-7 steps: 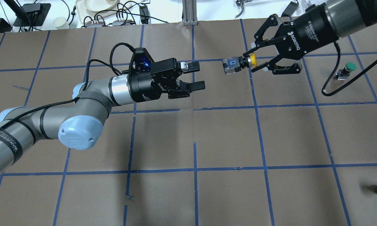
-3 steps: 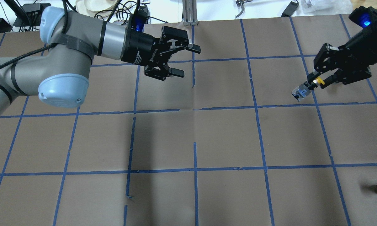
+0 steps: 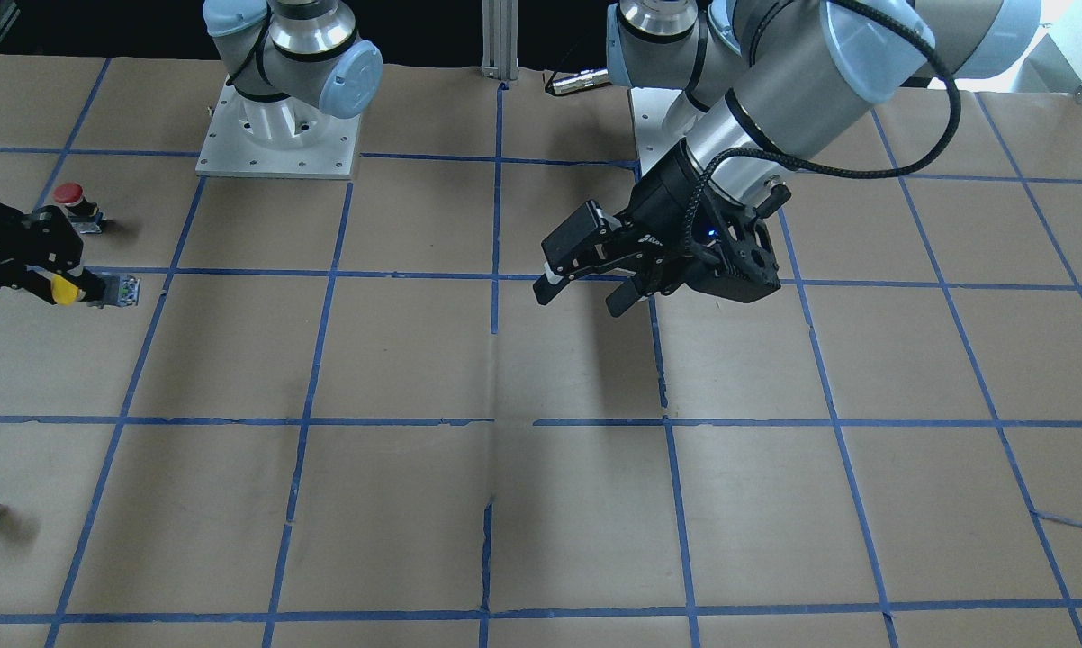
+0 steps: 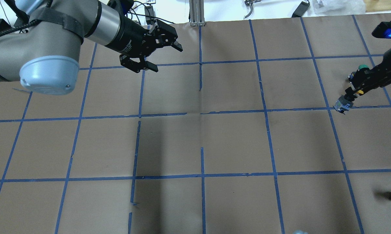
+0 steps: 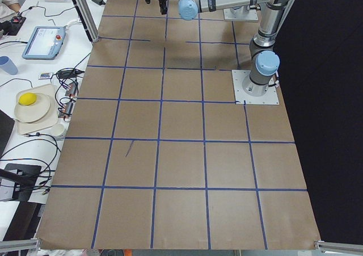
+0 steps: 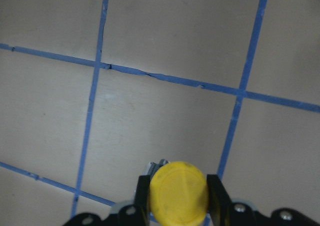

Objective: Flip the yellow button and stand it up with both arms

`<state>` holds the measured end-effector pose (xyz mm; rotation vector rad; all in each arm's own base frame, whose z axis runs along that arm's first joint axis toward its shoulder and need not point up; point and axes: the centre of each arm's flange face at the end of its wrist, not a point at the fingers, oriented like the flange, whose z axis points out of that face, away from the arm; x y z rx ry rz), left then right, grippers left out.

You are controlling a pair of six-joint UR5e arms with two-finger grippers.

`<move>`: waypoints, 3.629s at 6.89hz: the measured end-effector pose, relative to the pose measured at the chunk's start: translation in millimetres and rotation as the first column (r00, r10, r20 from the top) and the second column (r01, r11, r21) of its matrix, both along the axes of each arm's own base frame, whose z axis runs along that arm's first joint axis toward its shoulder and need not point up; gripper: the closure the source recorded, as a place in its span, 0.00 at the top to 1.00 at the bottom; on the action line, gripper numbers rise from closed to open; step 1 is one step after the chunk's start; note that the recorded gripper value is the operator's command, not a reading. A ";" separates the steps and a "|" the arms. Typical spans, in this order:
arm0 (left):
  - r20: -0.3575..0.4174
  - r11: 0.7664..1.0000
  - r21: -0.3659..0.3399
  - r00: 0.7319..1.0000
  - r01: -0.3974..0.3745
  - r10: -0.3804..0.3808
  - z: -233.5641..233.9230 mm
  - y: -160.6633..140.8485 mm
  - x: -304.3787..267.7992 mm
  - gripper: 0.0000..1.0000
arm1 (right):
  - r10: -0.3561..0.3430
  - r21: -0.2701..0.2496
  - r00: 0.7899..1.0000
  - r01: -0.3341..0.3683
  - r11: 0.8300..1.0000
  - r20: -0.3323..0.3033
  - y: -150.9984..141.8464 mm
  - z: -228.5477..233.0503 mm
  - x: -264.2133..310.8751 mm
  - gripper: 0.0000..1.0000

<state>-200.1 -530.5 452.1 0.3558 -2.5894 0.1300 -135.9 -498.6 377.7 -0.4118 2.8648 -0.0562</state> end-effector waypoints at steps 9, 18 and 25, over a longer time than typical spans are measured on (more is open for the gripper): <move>0.461 0.963 0.069 0.848 0.260 -0.261 56.8 25.3 43.0 1.00 | 0.775 -0.326 0.578 -0.806 0.493 -0.256 38.5 -112.9 -122.6 0.25; 0.481 0.964 0.089 0.836 0.252 -0.263 65.6 15.6 52.3 1.00 | 0.837 -0.392 0.459 -0.858 0.331 -0.298 63.6 -148.0 -152.4 0.39; 0.476 0.961 0.093 0.836 0.259 -0.271 62.3 17.4 48.1 1.00 | 0.747 -0.373 0.601 -0.787 0.492 -0.282 69.9 -111.4 -156.8 1.00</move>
